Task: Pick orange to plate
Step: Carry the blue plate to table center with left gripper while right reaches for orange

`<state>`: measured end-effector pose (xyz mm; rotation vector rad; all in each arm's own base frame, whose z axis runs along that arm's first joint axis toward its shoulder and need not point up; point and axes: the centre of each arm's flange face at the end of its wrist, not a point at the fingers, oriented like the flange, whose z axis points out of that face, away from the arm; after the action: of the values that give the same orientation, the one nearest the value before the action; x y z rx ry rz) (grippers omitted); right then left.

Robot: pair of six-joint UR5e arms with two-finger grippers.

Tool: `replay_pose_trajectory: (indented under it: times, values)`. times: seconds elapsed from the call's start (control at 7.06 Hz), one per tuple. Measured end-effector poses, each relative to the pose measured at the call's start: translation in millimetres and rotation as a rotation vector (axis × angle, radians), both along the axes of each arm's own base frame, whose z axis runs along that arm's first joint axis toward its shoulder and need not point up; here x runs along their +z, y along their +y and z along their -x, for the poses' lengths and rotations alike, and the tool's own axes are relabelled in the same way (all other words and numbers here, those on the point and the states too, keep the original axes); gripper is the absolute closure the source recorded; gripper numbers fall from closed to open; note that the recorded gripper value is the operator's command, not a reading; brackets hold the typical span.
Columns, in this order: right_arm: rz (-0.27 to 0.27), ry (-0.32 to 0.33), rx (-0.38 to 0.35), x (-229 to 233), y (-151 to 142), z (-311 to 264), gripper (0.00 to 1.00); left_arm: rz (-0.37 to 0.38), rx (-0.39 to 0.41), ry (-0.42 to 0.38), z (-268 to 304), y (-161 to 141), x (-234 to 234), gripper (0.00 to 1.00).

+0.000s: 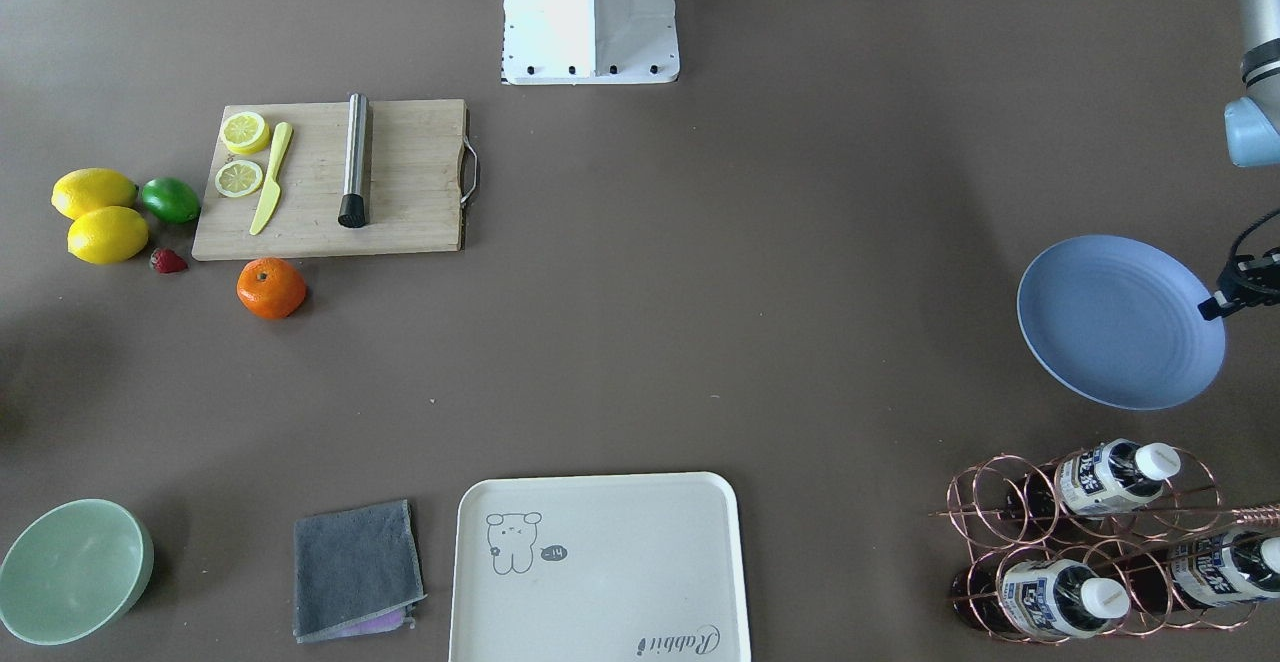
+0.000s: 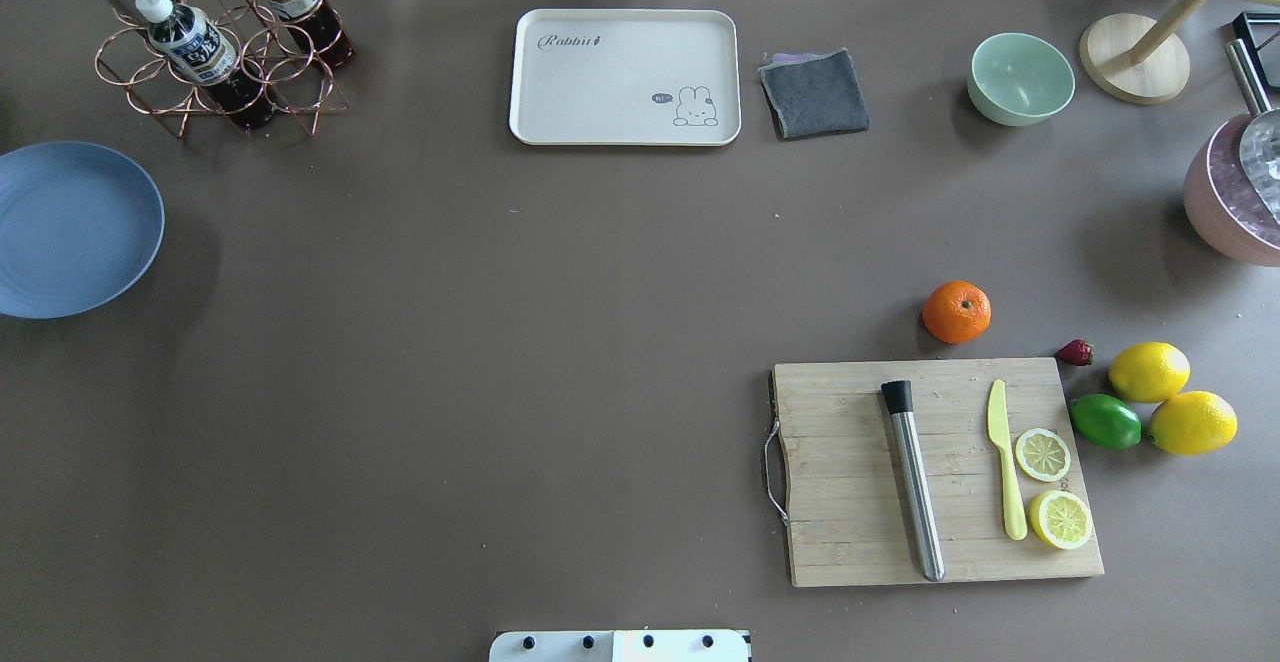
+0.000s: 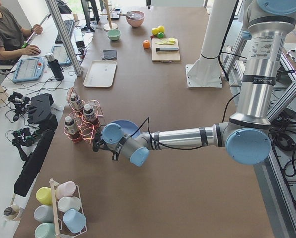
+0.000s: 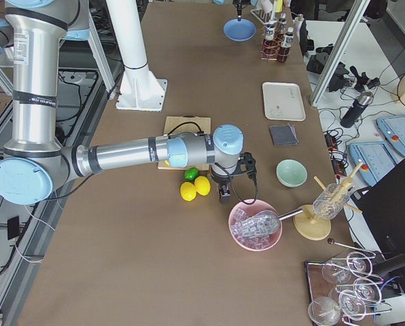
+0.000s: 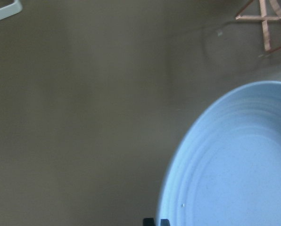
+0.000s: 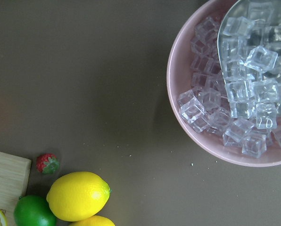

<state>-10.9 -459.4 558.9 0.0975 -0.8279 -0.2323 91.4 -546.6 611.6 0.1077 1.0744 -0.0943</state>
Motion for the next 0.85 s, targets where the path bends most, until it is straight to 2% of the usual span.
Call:
replay_pose_trajectory:
  times: [0.14, 0.28, 0.57, 0.85]
  values:
    - [-0.014, -0.004, -0.021, -10.2, -8.2, 14.0, 0.0, 0.055, -0.02, 0.06, -44.3, 9.6, -68.6, 1.0]
    - [-0.018, -0.008, -0.038, -20.1, -15.6, 31.2, 0.0, 0.113, -0.037, 0.094, -109.1, 31.6, -132.6, 1.0]
    - [0.005, -0.019, -0.056, -50.1, -31.3, 82.2, 0.01, 0.189, -0.063, 0.15, -255.0, 88.7, -239.1, 1.0]
    - [0.011, -0.006, -0.076, -77.7, -40.6, 133.1, 0.03, 0.194, -0.102, 0.119, -363.4, 131.1, -311.6, 1.0]
